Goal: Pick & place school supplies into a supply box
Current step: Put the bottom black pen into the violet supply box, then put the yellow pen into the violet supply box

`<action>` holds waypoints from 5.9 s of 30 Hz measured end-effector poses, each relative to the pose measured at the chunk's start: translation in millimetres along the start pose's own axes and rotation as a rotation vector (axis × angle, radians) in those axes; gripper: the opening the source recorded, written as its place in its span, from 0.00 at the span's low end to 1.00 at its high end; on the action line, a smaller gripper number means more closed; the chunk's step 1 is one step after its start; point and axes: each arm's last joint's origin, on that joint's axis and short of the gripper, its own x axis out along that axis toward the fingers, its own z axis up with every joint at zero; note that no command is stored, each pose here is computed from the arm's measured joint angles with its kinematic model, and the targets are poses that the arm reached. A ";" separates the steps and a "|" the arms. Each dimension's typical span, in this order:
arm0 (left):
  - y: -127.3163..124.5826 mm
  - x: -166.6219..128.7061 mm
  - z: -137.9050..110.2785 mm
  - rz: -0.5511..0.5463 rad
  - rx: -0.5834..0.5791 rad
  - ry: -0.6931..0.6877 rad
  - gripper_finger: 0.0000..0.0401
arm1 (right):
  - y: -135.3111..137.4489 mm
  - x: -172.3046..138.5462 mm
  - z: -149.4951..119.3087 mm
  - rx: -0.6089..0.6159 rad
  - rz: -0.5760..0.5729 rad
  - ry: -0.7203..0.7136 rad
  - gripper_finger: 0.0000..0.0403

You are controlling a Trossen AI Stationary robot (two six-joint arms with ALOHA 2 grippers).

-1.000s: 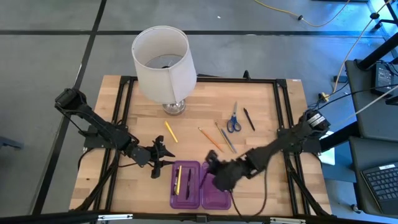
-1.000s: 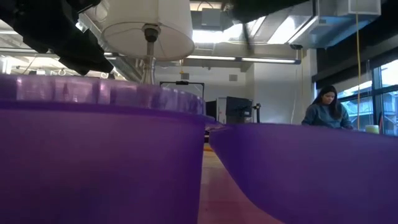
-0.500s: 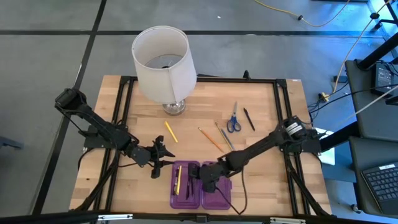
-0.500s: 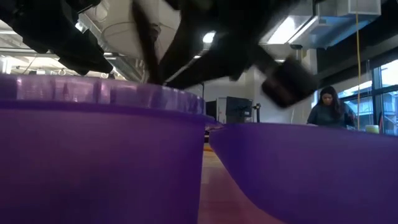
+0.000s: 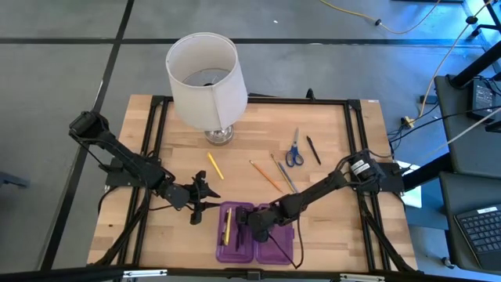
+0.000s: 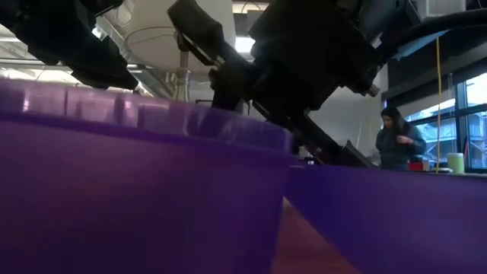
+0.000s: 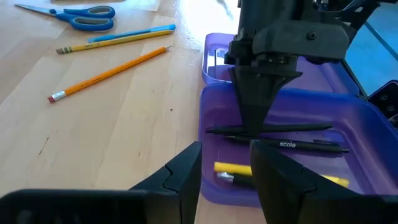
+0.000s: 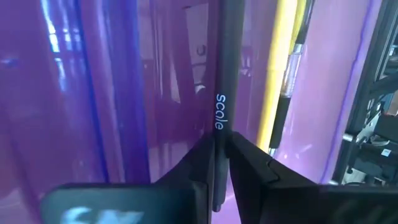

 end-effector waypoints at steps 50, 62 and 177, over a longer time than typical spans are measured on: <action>1.2 1.4 3.4 -0.020 -0.057 -0.013 0.32 | -52.7 -207.1 -41.1 1.243 0.063 0.104 0.32; -0.7 0.9 2.9 -0.059 -0.034 0.000 0.32 | -12.3 -215.6 -52.4 1.248 0.100 0.028 0.32; 38.2 31.1 71.0 -0.242 0.475 0.250 0.08 | 124.3 -228.0 -133.1 1.901 -0.473 0.027 0.32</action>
